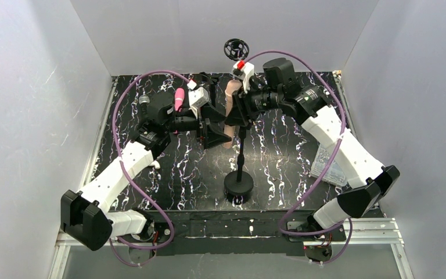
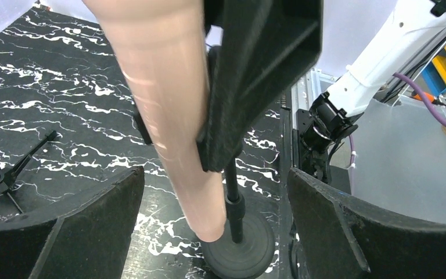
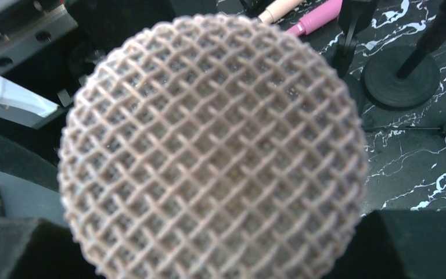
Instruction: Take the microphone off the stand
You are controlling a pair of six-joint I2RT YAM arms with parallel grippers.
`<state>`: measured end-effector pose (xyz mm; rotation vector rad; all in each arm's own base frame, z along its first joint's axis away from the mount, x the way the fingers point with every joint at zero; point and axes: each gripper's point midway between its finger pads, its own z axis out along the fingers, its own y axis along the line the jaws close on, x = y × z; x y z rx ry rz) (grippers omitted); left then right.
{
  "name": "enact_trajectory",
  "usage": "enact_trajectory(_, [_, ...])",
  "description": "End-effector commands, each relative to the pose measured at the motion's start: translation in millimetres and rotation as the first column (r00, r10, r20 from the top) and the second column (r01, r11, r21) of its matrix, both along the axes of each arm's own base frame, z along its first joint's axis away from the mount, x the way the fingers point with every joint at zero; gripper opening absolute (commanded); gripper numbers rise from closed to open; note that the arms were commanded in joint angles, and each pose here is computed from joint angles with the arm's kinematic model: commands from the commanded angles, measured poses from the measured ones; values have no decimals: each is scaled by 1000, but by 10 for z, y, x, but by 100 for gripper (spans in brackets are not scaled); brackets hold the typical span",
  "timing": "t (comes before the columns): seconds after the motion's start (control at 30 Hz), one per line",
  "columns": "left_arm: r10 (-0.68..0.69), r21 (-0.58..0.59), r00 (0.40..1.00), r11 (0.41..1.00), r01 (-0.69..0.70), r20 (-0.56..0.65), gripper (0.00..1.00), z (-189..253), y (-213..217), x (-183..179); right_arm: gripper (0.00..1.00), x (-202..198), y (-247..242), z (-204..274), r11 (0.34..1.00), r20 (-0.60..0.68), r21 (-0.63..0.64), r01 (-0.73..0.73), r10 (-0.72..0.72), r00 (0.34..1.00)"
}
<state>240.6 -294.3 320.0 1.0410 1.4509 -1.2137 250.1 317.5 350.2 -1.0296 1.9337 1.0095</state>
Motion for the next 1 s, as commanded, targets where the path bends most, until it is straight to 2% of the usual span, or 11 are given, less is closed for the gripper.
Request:
enact_trajectory(0.0, [-32, 29, 999, 999, 31, 32, 91, -97, 5, 16, 10, -98, 18, 242, 997, 130, 76, -16, 6, 991])
enact_trajectory(0.13, [-25, 50, 997, 998, 21, 77, 91, -189, 50, -3, 10, -165, -5, 146, 997, 162, 75, 3, -15, 987])
enact_trajectory(0.43, [-39, 54, 994, 998, 33, 103, 91, -17, 116, -135, 13, -276, -74, -99, 994, 247, 88, 70, -90, 965])
enact_trajectory(0.67, [-25, 83, 994, 996, 16, 107, 91, 24, 164, -154, 11, -181, -65, 47, 979, 325, 134, 153, -189, 927])
enact_trajectory(0.9, [-1, 104, 992, 994, -12, 124, 92, 32, 223, -175, 11, -139, 54, 98, 984, 370, 124, 130, -167, 914])
enact_trajectory(0.97, [6, 113, 992, 993, -20, 129, 93, 43, 252, -194, 14, -156, 89, 43, 986, 369, 116, 122, -157, 916])
